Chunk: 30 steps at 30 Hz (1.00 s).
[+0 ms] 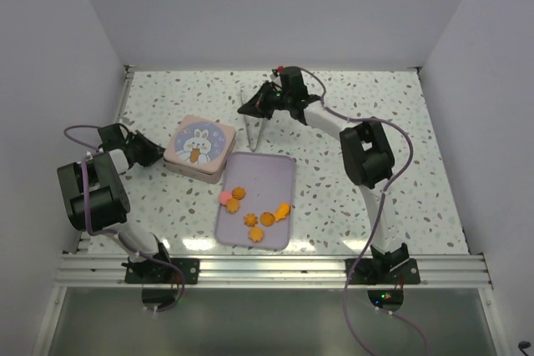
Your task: Pack the cookies
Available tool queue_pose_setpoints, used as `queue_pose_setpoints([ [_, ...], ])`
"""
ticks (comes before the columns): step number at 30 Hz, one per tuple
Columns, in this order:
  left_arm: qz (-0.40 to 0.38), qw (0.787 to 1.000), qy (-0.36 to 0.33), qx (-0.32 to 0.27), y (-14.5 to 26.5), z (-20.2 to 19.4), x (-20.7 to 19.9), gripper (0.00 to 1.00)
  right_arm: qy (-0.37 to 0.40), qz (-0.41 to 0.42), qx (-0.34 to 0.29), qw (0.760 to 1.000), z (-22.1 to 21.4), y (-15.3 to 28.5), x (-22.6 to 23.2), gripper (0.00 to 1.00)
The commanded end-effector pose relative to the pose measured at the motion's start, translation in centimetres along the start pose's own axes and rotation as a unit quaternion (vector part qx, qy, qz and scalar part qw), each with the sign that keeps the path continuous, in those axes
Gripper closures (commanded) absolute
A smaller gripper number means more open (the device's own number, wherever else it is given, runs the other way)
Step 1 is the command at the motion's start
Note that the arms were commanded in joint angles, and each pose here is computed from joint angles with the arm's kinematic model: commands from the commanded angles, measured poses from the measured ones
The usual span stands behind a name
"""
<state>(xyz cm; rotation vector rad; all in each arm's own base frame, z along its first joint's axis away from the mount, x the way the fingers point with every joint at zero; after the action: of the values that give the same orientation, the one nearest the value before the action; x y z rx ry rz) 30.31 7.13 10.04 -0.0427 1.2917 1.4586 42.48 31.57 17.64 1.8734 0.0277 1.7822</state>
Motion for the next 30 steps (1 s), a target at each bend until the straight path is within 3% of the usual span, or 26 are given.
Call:
queue_pose_setpoints([
  [1,-0.012,1.000,-0.006,0.009,0.1,-0.2,0.3,1.00,0.004,0.022,-0.009,1.000,0.7,-2.1,0.7,1.00],
  [13,-0.018,1.000,-0.012,0.013,0.7,-0.4,-0.1,1.00,0.006,-0.027,-0.021,0.999,1.5,-5.3,-2.1,1.00],
  [30,-0.019,1.000,-0.012,0.010,0.9,-0.2,-0.1,1.00,-0.002,-0.034,0.008,0.999,-2.6,-5.7,-1.6,1.00],
])
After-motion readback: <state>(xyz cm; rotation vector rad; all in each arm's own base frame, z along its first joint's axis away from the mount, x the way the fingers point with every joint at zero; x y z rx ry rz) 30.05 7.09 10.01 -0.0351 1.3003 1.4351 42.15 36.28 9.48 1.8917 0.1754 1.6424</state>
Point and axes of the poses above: each gripper's point midway between its finger pads, its own y axis back along the fingers, its own x axis along the line the jaws close on, z = x × y, the point moved 10 cm from there along y, back along the fingers, and after that the axes turned 4 degrees about -y, right-handed, at the moved point
